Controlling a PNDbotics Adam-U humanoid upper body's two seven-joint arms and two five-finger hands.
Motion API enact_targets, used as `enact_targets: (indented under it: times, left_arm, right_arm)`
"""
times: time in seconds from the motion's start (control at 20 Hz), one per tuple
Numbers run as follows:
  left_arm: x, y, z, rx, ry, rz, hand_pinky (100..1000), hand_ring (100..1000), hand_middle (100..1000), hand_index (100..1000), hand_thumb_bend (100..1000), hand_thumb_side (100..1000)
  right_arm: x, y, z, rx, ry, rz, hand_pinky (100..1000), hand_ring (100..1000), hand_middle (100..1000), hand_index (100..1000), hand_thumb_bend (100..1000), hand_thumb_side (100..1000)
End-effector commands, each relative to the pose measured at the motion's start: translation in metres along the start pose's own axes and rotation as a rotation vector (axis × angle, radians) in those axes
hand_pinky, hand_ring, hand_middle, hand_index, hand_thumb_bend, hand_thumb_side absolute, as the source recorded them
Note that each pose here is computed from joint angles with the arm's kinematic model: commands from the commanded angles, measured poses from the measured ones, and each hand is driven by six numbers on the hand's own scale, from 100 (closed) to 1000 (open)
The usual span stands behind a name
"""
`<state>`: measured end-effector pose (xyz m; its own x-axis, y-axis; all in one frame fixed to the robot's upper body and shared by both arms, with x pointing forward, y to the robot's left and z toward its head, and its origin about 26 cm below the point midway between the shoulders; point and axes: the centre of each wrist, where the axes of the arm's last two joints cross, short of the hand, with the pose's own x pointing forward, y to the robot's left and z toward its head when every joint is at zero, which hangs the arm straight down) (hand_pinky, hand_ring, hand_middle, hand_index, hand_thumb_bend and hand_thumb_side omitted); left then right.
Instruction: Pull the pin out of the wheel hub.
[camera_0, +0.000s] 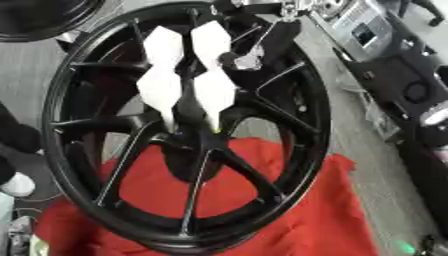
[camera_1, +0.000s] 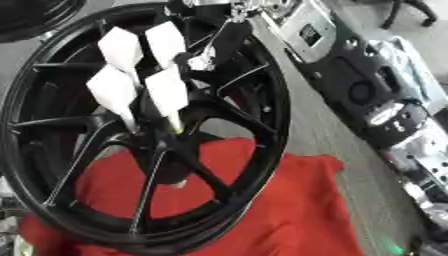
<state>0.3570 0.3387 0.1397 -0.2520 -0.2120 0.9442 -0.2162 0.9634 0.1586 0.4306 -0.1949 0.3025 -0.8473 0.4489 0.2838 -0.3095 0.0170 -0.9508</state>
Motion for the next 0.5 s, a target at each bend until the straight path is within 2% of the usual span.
enact_targets:
  times: [0.05,0.25,0.5]
  left_arm:
    - [0.008,0.006,-0.003,0.000,-0.025,-0.025,714,752,716,715,146,851]
    - [0.007,0.007,-0.003,-0.001,-0.023,-0.026,714,752,716,716,146,851]
    - [0.007,0.008,-0.002,0.002,-0.023,-0.029,715,752,716,716,147,850]
  right_arm:
    - [0.009,-0.023,0.013,-0.047,0.002,0.012,781,572,322,435,100,208]
    - [0.013,-0.031,0.022,-0.071,0.004,-0.022,779,566,319,431,100,203]
    - [0.023,-0.050,0.049,-0.144,-0.014,-0.083,783,565,320,430,100,199]
